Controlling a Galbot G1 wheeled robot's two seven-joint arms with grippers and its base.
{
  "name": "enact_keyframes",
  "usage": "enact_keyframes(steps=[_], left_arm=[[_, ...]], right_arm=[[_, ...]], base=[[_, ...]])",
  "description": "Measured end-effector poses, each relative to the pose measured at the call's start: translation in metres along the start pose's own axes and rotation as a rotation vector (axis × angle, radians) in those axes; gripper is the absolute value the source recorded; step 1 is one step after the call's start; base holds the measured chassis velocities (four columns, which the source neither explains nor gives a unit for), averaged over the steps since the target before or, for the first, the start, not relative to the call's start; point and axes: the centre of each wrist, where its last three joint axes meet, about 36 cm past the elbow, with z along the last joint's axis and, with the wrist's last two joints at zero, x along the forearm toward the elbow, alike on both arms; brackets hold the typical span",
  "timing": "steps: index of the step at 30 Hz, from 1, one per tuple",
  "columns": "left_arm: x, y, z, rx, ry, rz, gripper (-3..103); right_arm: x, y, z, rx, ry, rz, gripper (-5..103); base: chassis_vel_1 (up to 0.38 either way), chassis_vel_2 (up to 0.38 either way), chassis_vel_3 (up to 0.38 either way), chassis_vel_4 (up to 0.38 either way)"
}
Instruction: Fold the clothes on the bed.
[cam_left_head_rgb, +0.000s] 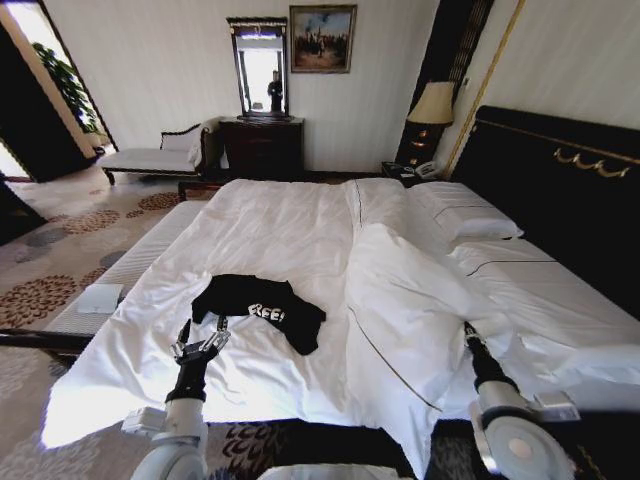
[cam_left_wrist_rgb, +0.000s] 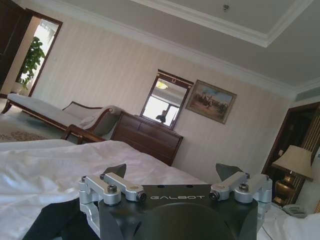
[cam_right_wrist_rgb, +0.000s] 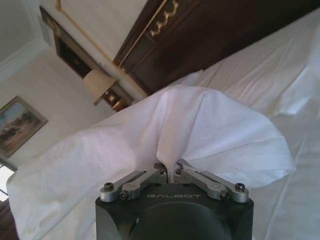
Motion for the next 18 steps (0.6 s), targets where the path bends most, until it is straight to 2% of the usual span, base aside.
enact_keyframes(steps=[6,12,14,18], left_arm=[[-0.003,0.008,0.004,0.011,0.005,0.008,100],[-0.013,0.013,0.003,0.027,-0.013,0.008,100],[-0.014,0.014,0.003,0.027,-0.013,0.008,100],[-0.016,0.016,0.007,0.029,-0.013,0.003,100]], right_arm=[[0.019,0.001,-0.012,0.041,-0.11,0.113,1],[0.04,0.009,-0.015,0.036,-0.157,0.238,1],[0.041,0.01,-0.015,0.039,-0.165,0.251,1],[0.043,0.006,-0.018,0.096,-0.219,0.324,1]], base=[[0.0,0.0,0.0,0.0],[0.0,0.0,0.0,0.0],[0.0,0.0,0.0,0.0],[0.0,0.0,0.0,0.0]])
